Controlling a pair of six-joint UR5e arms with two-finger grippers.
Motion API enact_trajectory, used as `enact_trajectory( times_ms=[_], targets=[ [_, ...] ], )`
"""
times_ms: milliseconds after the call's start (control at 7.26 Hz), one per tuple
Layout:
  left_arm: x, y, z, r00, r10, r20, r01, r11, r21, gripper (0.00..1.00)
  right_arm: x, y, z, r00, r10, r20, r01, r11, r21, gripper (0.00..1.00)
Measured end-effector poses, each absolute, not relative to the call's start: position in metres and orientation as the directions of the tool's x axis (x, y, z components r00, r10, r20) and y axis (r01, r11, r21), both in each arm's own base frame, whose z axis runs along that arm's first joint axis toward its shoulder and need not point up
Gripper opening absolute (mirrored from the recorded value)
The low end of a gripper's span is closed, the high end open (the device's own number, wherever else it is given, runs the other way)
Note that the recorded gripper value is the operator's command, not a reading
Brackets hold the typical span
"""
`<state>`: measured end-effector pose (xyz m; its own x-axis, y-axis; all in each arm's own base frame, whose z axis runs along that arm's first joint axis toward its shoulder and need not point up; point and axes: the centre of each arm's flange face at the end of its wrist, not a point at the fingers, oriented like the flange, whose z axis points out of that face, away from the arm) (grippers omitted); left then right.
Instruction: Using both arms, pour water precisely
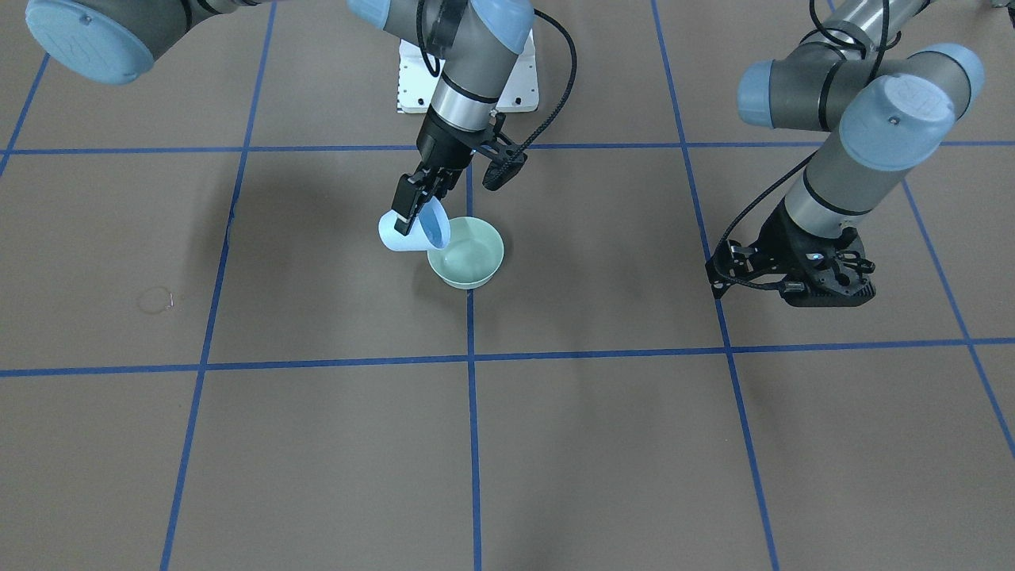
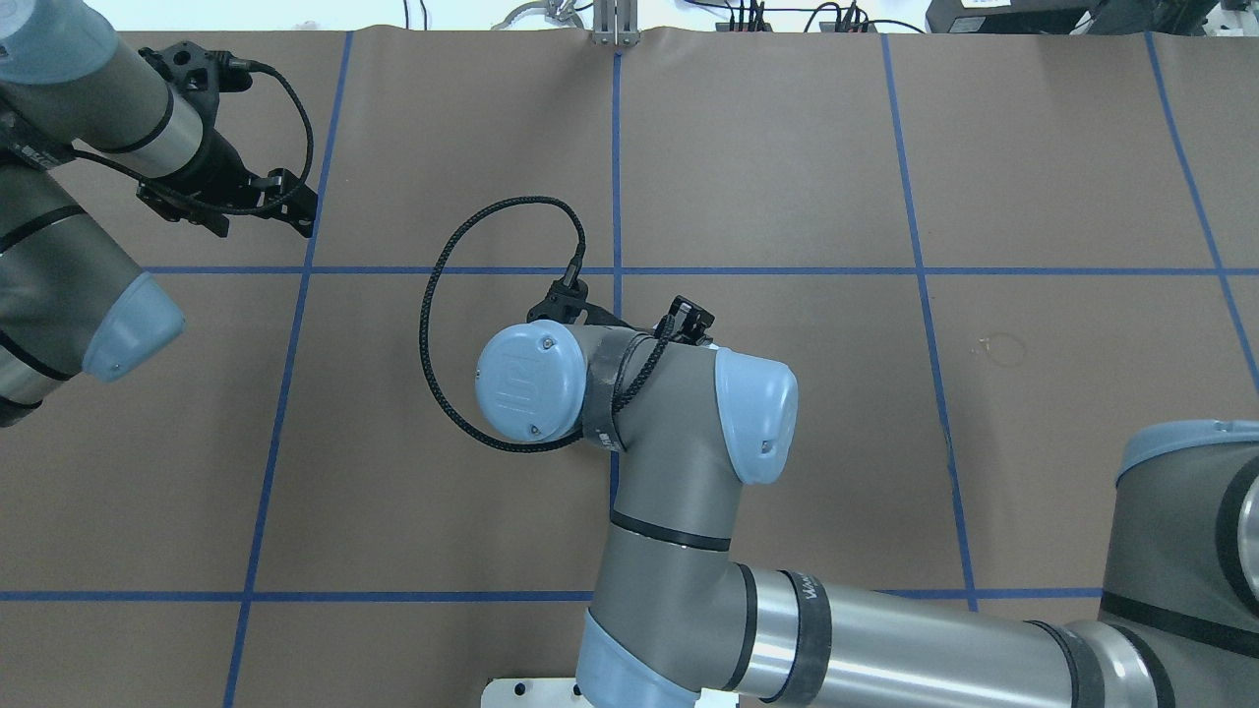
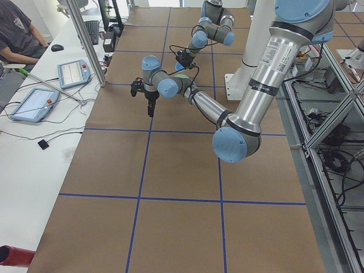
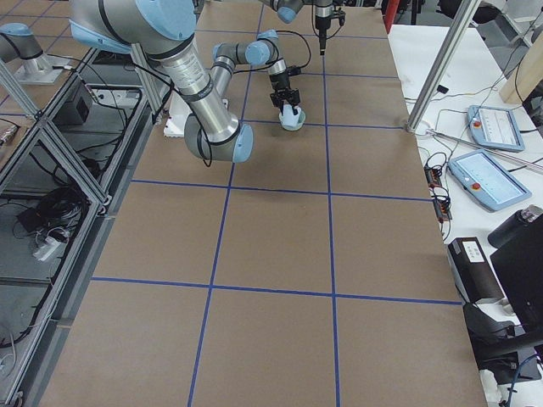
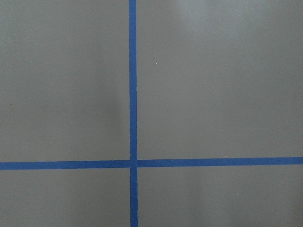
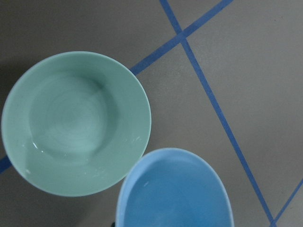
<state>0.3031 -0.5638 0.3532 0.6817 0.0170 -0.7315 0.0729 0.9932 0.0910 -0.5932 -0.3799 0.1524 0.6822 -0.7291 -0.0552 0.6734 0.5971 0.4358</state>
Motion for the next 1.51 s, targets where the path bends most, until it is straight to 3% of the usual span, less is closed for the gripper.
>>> enact_trajectory(
  times_ms=[1514],
  targets=[
    [0.296, -0.555, 0.382, 0.654, -0.021, -0.756, 0.032, 0.999, 0.0, 0.99, -0.65, -0.375, 0.121, 0.512, -0.806, -0.298, 0.858, 0.497, 0.13, 0.0]
  ],
)
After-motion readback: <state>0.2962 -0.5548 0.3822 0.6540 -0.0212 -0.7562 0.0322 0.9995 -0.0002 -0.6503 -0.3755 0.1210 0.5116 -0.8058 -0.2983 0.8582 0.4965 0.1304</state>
